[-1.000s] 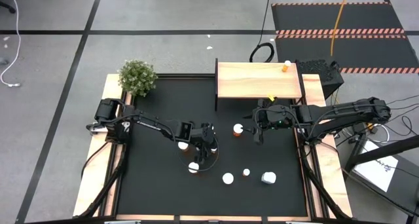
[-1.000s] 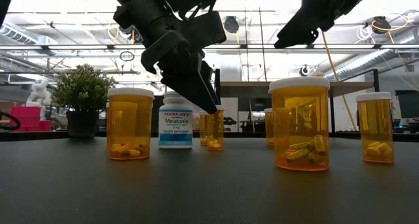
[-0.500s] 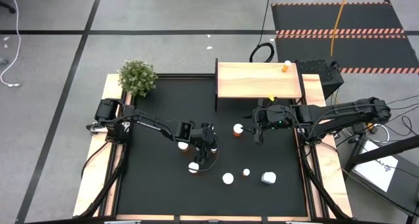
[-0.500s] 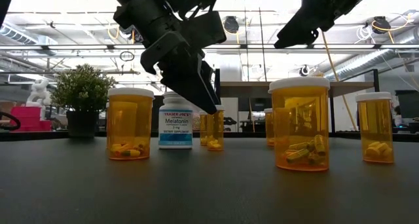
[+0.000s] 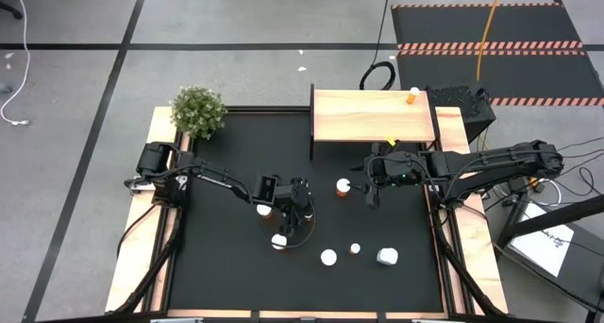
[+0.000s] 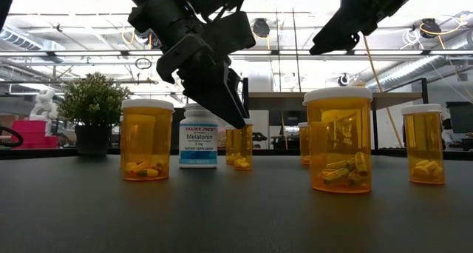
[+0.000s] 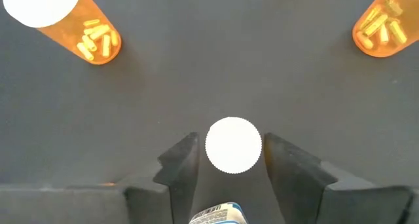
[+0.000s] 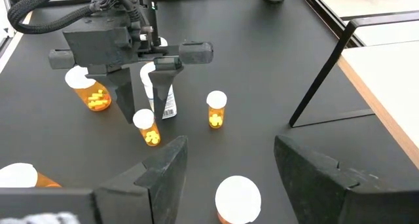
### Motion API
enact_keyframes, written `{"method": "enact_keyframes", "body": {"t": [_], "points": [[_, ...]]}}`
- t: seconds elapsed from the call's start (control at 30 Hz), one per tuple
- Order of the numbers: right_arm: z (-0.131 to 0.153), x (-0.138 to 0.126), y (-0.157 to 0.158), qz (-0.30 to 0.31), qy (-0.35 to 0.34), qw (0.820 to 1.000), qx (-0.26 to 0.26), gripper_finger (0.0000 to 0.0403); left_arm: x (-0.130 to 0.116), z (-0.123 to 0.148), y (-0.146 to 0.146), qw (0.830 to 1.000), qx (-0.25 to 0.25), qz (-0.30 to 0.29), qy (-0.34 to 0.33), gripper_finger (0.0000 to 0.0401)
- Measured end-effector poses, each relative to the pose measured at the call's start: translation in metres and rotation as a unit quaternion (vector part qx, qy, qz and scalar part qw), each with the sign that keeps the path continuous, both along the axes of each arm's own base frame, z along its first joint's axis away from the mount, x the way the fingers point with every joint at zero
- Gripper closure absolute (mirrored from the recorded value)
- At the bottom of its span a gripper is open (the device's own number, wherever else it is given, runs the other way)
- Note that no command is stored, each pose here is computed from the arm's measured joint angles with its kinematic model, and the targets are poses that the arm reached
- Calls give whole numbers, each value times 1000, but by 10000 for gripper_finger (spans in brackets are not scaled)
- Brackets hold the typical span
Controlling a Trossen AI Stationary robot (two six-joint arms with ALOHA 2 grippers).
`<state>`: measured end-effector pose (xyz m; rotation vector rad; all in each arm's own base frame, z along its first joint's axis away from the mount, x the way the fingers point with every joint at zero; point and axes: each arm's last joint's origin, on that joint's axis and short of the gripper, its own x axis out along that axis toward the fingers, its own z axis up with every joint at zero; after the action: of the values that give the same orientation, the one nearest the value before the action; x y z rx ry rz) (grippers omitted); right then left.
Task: Pick and place medicine bottles onto shelf by color
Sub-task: Put the small orange pill bottle on the shelf
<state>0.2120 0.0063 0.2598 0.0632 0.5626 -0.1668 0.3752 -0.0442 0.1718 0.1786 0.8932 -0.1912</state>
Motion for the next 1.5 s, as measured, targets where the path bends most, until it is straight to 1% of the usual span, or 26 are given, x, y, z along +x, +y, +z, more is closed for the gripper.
{"method": "enact_keyframes", "body": {"t": [0.47, 0.83, 0.97, 1.17, 1.27, 1.37, 1.5], "points": [[0, 0, 0, 0, 0, 1000, 0, 179, 0, 0, 0, 1000, 4, -7, -2, 278], [0, 0, 0, 0, 0, 1000, 0, 179, 1, 5, 1, 1000, 9, -13, -9, 275], [0, 1, 0, -1, -4, 1000, 3, 179, 8, 18, 0, 1000, 11, -17, -23, 275], [-8, 7, 3, 6, 17, 1000, 4, 179, 16, 41, 0, 999, 27, -33, -24, 275], [-17, 15, 7, 18, 35, 999, -1, 179, 19, 54, 3, 998, 45, -31, -22, 274], [-23, 25, 11, 34, 33, 999, -10, 179, 22, 64, 7, 998, 61, -26, -20, 274], [-31, 37, 16, 69, 28, 997, -2, 179, 25, 79, 13, 997, 71, -16, -26, 274]]}}
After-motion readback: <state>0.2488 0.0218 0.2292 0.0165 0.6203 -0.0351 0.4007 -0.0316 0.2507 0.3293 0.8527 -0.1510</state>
